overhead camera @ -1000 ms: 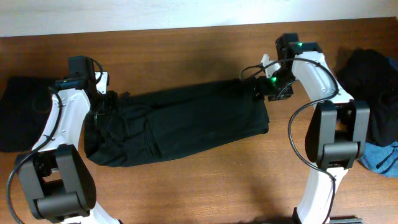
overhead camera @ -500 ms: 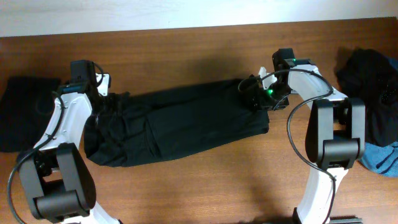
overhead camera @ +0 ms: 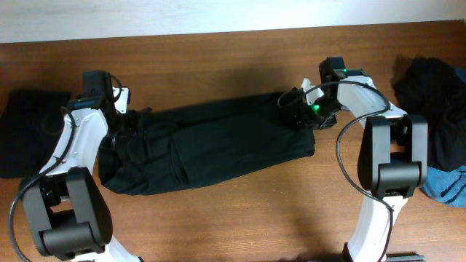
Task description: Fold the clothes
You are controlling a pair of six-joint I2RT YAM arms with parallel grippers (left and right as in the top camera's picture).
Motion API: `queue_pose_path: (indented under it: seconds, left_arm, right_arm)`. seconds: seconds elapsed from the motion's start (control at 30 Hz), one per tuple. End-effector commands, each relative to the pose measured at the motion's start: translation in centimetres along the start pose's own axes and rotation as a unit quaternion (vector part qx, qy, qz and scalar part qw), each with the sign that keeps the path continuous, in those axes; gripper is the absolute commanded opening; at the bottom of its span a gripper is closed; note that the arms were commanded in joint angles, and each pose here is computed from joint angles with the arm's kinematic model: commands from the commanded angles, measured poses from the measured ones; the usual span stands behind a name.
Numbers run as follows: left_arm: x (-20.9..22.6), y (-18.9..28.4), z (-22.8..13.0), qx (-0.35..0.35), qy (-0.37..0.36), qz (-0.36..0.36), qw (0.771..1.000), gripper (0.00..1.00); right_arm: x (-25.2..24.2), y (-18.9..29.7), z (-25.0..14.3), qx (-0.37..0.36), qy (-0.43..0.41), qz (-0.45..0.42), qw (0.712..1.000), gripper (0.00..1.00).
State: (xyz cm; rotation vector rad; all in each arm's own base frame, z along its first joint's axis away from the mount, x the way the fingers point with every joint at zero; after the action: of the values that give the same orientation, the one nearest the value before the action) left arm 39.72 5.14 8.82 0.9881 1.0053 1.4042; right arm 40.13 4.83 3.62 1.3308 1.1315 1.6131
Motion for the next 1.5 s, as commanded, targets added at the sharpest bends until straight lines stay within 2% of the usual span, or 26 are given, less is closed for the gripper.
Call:
queue_pose_path:
  seconds: [0.0,0.13,0.17,0.2,0.23,0.3,0.37,0.43,0.67,0.8,1.0,1.4,1.43,1.47]
  left_arm:
    - [-0.2,-0.9,-0.8,0.016,-0.005,-0.01,1.0,0.79]
    - [-0.2,-0.9,-0.8,0.016,-0.005,-0.01,1.0,0.79]
    - [-0.2,-0.9,-0.8,0.016,-0.005,-0.01,1.0,0.73]
    - [-0.2,-0.9,-0.8,0.017,-0.005,-0.01,1.0,0.61]
    - [-0.2,-0.9,-0.8,0.018,-0.005,-0.01,1.0,0.44]
    - [-0.2,-0.9,-0.8,0.018,-0.005,-0.01,1.0,0.25]
    - [-0.2,-0.9,-0.8,0.018,-0.005,-0.01,1.0,0.09]
    - [-0.1,-0.9,-0.8,0.018,-0.005,-0.006,1.0,0.01]
    - [3.0,-0.8,-1.2,0.024,0.017,0.047,0.998,0.01]
    - [6.1,-0.8,-1.8,0.028,0.061,0.066,0.996,0.01]
    - [9.9,-1.5,-3.2,0.041,0.129,0.067,0.989,0.0]
    - [8.6,-3.4,-3.5,0.059,0.124,0.038,0.99,0.02]
    - [8.6,-3.4,-3.5,0.058,0.123,0.038,0.99,0.08]
    - [8.5,-3.3,-3.3,0.057,0.122,0.038,0.99,0.26]
  right_arm:
    - [0.3,-0.6,-0.5,0.01,0.0,0.007,1.0,0.13]
    - [0.2,-0.6,-0.5,0.01,0.0,0.006,1.0,0.12]
    - [0.2,-0.6,-0.5,0.011,0.0,0.004,1.0,0.12]
    - [0.0,-0.5,-0.5,0.011,0.0,0.0,1.0,0.12]
    - [-0.1,-0.5,-0.6,0.012,0.0,-0.003,1.0,0.12]
    - [-0.1,-0.5,-0.6,0.012,-0.001,-0.003,1.0,0.12]
    - [-0.1,-0.5,-0.6,0.012,-0.001,-0.003,1.0,0.12]
    - [-0.1,-0.5,-0.6,0.012,-0.001,-0.003,1.0,0.12]
    - [-0.4,-0.5,-0.5,0.011,-0.003,-0.011,1.0,0.12]
    - [-0.6,-0.5,-0.5,0.011,-0.006,-0.018,1.0,0.07]
    - [-0.6,-0.5,-0.3,0.006,-0.014,-0.019,1.0,0.04]
    - [-0.6,-0.5,-0.2,0.005,-0.013,-0.017,1.0,0.04]
    - [-0.6,-0.5,-0.2,0.004,-0.013,-0.017,1.0,0.15]
    - [-0.6,-0.5,-0.2,0.004,-0.013,-0.017,1.0,0.36]
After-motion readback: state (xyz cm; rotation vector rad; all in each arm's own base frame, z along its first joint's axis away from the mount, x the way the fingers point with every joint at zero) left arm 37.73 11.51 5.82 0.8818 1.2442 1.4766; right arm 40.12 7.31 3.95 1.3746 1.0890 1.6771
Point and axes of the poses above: each gripper's point midway between its finger pads, its own y axis back along the fingers, its own x axis along the line the jaws close on, z = x × y, the point moved 3 cm from there along y, back along the fingers, and after that the axes turned 3 degrees about y, right-handed, at the moved point
